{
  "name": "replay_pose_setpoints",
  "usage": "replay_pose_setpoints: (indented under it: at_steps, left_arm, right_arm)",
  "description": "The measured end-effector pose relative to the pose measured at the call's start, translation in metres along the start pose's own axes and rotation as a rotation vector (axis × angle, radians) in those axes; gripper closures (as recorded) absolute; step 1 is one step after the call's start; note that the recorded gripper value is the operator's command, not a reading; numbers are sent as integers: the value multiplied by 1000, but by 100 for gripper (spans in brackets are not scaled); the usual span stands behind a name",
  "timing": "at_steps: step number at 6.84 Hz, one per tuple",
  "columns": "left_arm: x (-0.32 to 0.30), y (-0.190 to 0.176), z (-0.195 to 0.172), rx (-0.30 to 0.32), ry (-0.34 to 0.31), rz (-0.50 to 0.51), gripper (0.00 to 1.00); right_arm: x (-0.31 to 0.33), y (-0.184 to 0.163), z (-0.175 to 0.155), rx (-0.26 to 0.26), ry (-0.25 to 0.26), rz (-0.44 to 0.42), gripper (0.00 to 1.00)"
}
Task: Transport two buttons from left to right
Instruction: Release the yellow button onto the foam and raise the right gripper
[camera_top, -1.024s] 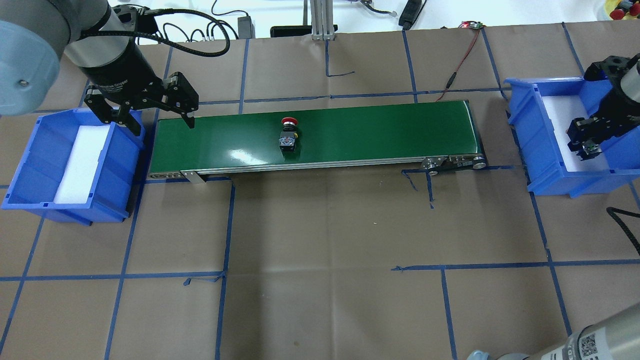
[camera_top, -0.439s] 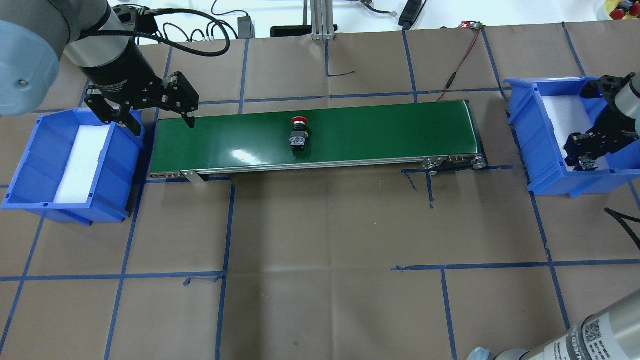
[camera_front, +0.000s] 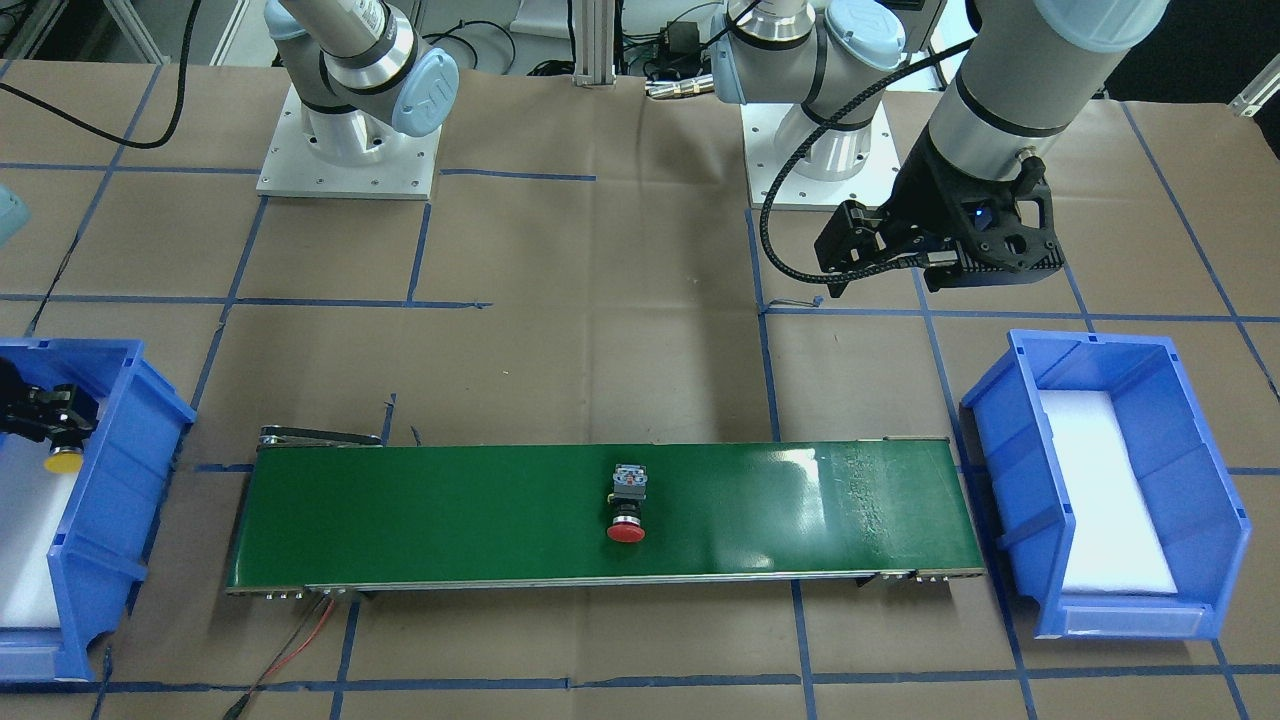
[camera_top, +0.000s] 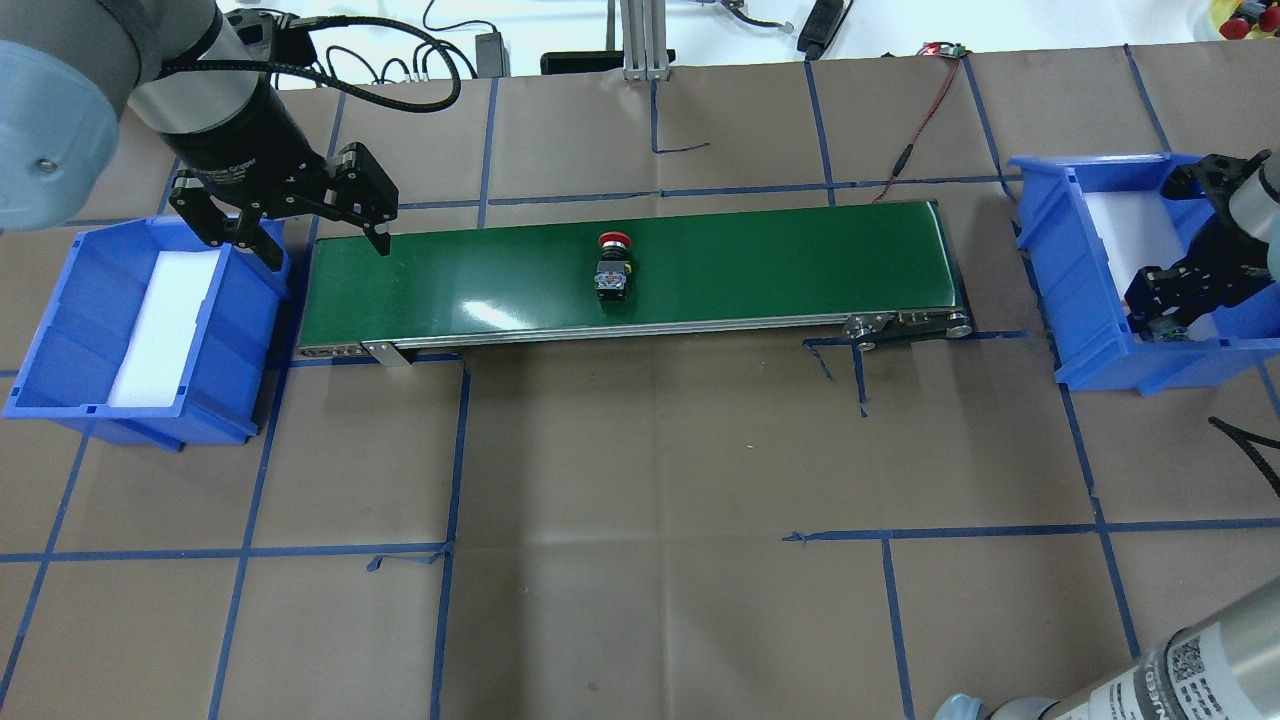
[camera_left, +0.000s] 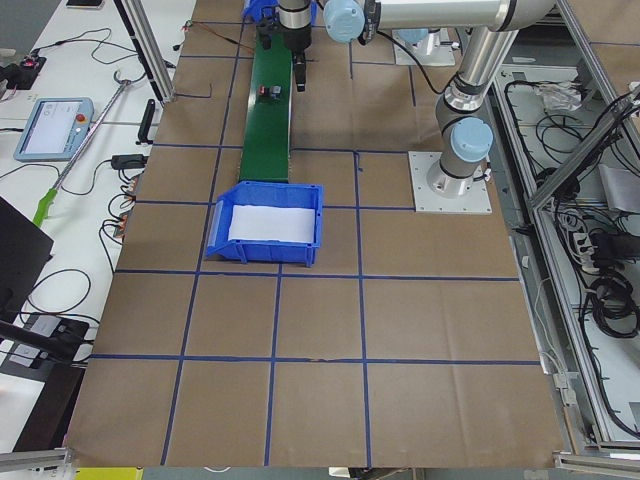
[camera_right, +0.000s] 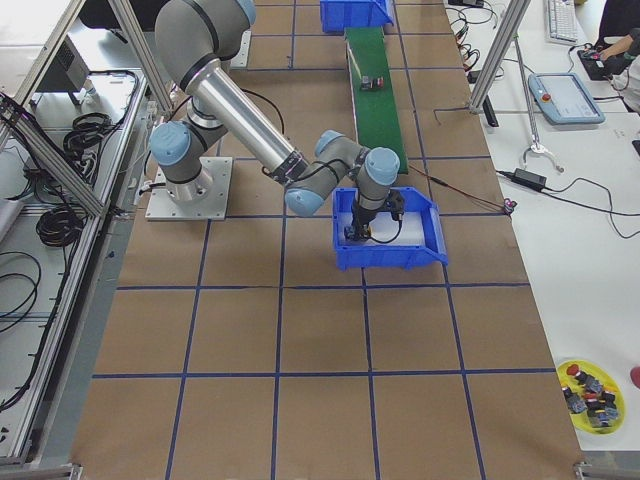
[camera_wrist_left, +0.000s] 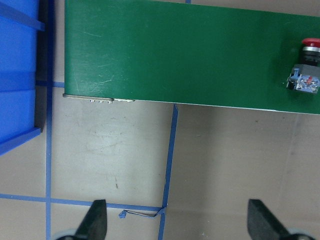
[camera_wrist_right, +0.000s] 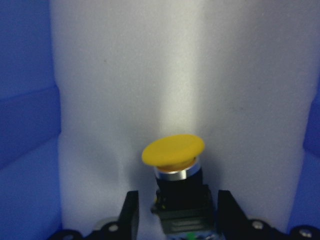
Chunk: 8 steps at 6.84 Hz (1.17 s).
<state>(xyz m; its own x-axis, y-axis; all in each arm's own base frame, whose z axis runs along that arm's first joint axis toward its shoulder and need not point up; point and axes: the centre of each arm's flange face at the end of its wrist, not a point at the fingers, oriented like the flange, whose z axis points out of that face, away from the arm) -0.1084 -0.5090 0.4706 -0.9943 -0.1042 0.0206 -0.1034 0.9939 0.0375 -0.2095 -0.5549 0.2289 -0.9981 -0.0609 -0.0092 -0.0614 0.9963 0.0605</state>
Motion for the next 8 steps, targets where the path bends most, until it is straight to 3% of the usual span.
replay_pose_setpoints:
  at_steps: [2, 4, 6, 8]
  left_arm:
    - [0, 0, 0, 0, 0, 0, 0]
    - [0, 0, 0, 0, 0, 0, 0]
    - [0, 0, 0, 1, 0, 0, 0]
    - [0, 0, -1, 2, 1, 0, 0]
  right_arm:
    - [1, -3, -8, 31, 16, 3, 0]
    - [1, -7, -40, 76, 49, 15, 0]
    - [-13, -17, -108, 136, 89, 50, 0]
    - [-61, -30, -181, 160, 91, 84, 0]
